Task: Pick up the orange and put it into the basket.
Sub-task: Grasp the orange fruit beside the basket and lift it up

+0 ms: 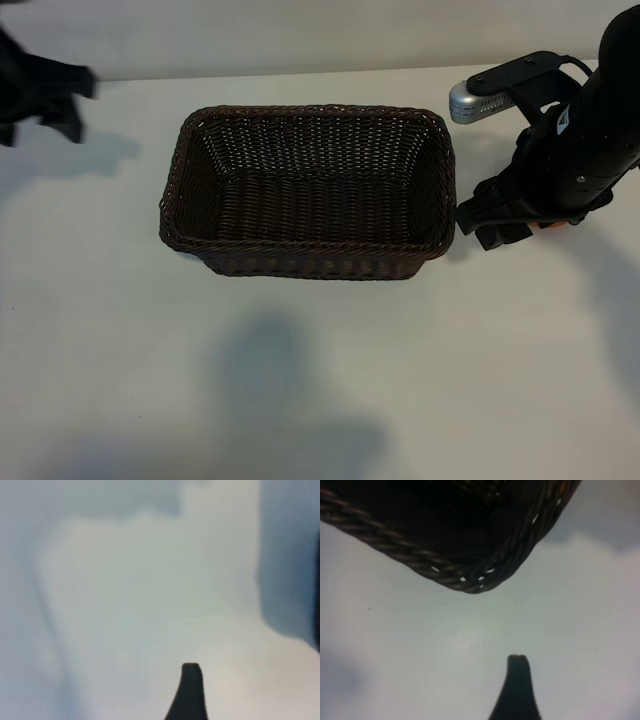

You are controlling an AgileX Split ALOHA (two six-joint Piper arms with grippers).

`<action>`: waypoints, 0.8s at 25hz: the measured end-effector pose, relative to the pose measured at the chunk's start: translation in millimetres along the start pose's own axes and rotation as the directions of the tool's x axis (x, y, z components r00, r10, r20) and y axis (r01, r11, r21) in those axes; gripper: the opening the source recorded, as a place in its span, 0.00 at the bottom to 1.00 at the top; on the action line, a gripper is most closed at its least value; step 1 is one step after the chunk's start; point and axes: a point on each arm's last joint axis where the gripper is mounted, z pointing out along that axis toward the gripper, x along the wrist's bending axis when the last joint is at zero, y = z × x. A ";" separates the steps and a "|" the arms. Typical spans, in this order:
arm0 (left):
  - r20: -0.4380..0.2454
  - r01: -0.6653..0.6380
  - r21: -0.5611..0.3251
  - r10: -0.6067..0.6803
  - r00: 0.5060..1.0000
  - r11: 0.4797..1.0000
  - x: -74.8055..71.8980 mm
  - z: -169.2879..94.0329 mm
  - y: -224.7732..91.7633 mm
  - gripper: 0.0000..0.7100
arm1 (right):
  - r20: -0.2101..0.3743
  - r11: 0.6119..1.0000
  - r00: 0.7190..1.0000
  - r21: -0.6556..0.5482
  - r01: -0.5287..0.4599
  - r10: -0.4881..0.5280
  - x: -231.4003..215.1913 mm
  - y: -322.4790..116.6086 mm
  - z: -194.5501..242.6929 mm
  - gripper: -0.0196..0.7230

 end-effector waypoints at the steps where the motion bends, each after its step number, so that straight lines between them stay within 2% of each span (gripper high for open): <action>1: -0.005 0.014 -0.001 -0.014 1.000 1.000 7.2 -3.6 -1.4 0.89 | 0.000 1.000 1.000 0.000 0.000 0.000 0.0 0.0 0.0 0.78; 4: 0.008 0.061 -0.023 -0.061 0.998 0.998 28.8 -16.7 -6.2 0.88 | 0.000 1.000 1.000 0.000 0.000 0.000 0.0 0.0 0.0 0.78; 7: 0.056 0.081 -0.060 -0.077 0.995 0.995 36.7 -29.7 -10.0 0.87 | 0.001 1.000 1.000 0.000 0.000 0.000 -0.1 0.0 0.0 0.78; 10: 0.094 0.073 -0.093 -0.064 0.993 0.993 36.8 -44.7 -15.5 0.86 | 0.002 1.000 1.000 0.000 0.001 -0.001 -0.1 0.0 0.0 0.78; 13: 0.095 0.051 -0.132 -0.039 0.995 0.990 34.3 -67.7 -26.3 0.84 | 0.002 1.000 1.000 0.000 0.001 -0.001 -0.1 0.0 0.0 0.78; 20: 0.061 0.016 -0.373 0.007 0.998 0.928 22.2 -151.8 -73.6 0.84 | 0.007 1.000 1.000 0.000 0.005 -0.005 -0.6 0.0 0.0 0.78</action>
